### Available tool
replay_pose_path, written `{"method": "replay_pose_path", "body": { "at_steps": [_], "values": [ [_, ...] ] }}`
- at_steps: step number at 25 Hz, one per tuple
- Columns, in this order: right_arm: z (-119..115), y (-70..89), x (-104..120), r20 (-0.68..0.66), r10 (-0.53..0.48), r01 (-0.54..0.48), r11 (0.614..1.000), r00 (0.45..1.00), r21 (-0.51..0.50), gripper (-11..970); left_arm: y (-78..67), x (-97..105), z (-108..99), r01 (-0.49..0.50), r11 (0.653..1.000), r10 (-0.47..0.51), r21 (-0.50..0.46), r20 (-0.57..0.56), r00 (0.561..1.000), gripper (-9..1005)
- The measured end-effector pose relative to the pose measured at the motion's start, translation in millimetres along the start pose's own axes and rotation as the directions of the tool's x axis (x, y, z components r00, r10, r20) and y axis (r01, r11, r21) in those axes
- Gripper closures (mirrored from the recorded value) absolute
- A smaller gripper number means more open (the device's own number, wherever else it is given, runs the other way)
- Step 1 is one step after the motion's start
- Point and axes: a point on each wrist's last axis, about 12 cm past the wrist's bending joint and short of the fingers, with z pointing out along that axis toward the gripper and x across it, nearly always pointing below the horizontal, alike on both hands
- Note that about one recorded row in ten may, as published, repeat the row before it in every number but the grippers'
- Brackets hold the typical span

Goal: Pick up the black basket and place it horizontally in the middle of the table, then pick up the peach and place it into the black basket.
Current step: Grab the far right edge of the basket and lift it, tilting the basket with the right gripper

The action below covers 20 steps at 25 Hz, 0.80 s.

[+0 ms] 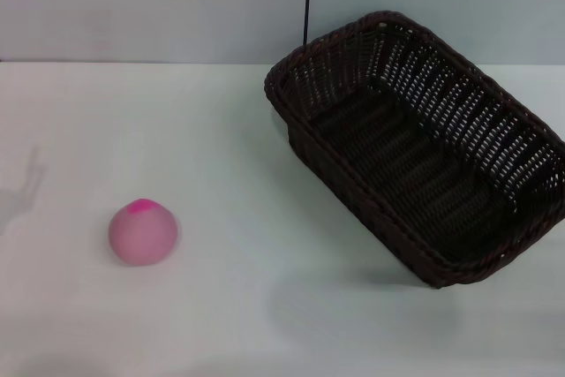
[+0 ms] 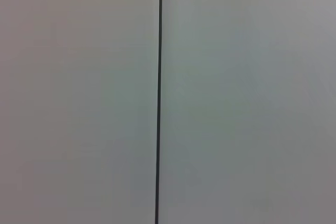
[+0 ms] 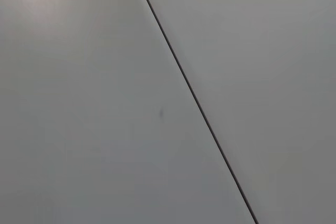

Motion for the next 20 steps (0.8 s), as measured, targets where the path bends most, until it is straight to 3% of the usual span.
{"method": "replay_pose_path", "body": {
  "at_steps": [16, 19, 20],
  "values": [
    [-2.8, -3.9, -5.4, -0.002, -0.044, 0.044, 0.999, 0.999, -0.026, 292, -0.3, 0.6, 10.4, 0.015, 1.0, -0.015, 0.008, 0.007, 1.0, 202],
    [-5.0, -12.0, -13.3, -0.008, -0.024, 0.024, 0.999, 1.0, -0.044, 292, -0.5, 1.0, 11.1, 0.035, 0.999, -0.035, 0.013, 0.003, 0.999, 202],
    [-5.0, -21.6, -22.3, -0.032, 0.009, -0.011, 0.997, 0.999, -0.074, 292, -0.3, 0.8, 11.2, 0.042, 0.999, -0.042, 0.013, 0.004, 0.999, 203]
  ]
}}
